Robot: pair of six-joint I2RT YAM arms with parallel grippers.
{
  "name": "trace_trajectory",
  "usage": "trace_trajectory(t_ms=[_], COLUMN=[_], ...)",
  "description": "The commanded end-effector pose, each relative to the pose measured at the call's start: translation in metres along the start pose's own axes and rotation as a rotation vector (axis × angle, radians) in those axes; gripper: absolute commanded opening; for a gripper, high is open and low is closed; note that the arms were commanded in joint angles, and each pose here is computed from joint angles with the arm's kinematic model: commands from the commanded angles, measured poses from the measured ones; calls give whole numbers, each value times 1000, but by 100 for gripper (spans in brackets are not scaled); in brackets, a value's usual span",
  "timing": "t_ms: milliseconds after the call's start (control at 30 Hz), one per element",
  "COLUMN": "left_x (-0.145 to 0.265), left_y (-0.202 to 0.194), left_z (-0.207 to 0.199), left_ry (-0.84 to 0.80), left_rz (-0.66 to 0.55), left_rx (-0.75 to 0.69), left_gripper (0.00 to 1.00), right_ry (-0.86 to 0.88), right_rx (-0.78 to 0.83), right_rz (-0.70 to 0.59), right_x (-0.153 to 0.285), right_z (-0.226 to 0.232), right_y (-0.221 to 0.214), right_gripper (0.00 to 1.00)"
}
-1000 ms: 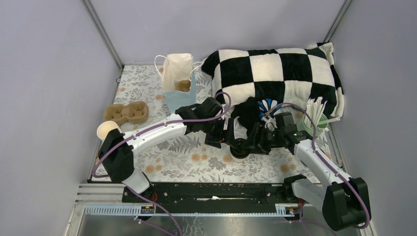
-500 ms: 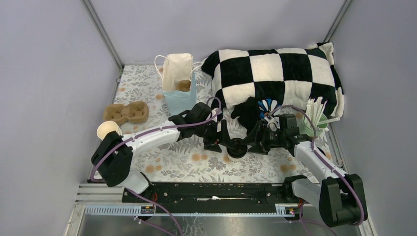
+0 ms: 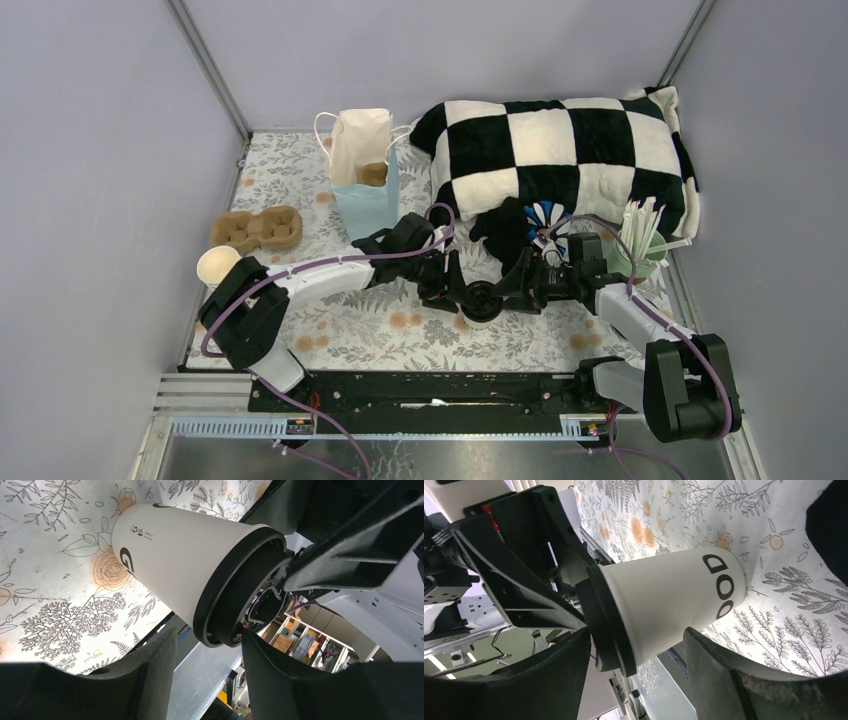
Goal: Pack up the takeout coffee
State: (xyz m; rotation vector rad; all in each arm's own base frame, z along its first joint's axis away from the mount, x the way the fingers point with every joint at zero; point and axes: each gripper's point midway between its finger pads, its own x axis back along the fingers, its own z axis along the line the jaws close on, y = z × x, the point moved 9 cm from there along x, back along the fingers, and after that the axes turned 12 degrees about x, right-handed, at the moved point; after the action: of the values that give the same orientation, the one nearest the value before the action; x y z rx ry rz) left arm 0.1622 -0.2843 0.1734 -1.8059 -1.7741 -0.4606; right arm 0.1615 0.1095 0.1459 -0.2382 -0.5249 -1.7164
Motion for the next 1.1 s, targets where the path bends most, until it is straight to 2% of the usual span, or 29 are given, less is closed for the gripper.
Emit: trace_trajectory(t_ms=[0,167,333,567,633,733,833,900,1000,1067], left_x=[-7,-11,-18,-23,-22,-20,-16,-16,-19,-22], left_y=[1,0,-2,-11,-13,-8,0,5,8,8], left_z=[17,34,59,111,117,106,85,78,70,70], left_ry=[56,107,179,279,306,302,297,317,318,324], left_rz=[-5,-21,-22,-15,-15,-26,-47,-44,-37,-26], left_rx=[-9,20,51,159,158,110,51,33,17,19], left_gripper=[51,46,43,41,41,42,43,43,44,44], right_ry=[27,-7,-128,-379,-452,-392,-161,-68,-23,0], right_rx=[-16,-86,-207,-406,-406,-281,-148,-63,30,61], right_rz=[-2,-25,-16,38,64,57,31,5,-18,0], right_x=[-4,-11,-18,-19,-15,-11,-8,-3,1,-1], right_z=[-8,-26,-54,-86,-83,-65,-32,-13,1,4], right_y=[-4,-17,-37,-64,-60,-40,-20,-8,4,10], right_gripper=[72,64,60,59,59,64,76,84,95,97])
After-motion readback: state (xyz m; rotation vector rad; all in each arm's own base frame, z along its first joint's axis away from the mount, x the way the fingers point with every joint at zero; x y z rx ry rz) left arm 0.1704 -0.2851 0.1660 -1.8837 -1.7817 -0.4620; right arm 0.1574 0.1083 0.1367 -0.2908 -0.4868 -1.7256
